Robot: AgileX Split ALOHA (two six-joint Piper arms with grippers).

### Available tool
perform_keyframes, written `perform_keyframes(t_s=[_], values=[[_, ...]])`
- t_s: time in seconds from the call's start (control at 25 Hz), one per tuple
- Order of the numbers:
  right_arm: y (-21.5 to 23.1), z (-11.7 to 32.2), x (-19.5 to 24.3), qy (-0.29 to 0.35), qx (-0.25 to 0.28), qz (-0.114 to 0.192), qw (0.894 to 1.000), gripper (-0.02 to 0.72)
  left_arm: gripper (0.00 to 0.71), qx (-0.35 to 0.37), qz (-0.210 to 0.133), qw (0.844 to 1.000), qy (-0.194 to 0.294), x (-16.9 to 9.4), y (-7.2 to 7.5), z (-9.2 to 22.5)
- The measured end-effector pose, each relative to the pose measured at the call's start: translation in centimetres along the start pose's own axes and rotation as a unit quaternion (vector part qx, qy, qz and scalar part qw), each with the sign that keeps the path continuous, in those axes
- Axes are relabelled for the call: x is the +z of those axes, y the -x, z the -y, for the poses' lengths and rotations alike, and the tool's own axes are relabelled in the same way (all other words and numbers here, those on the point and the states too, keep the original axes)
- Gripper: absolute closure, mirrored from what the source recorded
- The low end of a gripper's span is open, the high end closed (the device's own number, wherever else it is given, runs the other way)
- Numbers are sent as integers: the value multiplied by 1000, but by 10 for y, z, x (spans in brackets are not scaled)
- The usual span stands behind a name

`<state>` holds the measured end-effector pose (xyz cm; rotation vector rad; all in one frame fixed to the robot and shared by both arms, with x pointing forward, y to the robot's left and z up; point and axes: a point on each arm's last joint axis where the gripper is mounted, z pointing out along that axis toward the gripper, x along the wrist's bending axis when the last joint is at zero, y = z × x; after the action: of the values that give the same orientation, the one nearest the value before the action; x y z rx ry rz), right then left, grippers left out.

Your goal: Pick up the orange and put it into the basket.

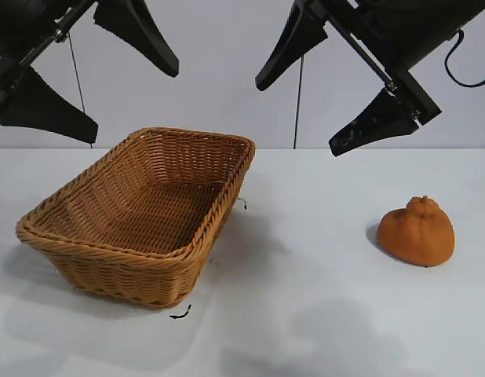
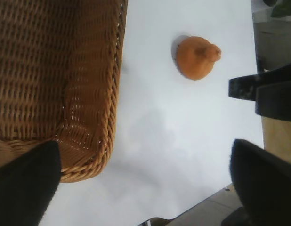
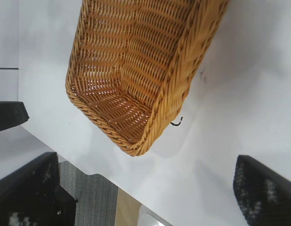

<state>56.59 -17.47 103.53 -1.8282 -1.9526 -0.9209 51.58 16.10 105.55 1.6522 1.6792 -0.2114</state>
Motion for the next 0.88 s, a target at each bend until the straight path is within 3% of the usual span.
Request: perform_keyframes(t_s=[0.88], values=[[0,-1,0,4,2,1,1000,12,14,0,-1,1000,12,0,0,-2]])
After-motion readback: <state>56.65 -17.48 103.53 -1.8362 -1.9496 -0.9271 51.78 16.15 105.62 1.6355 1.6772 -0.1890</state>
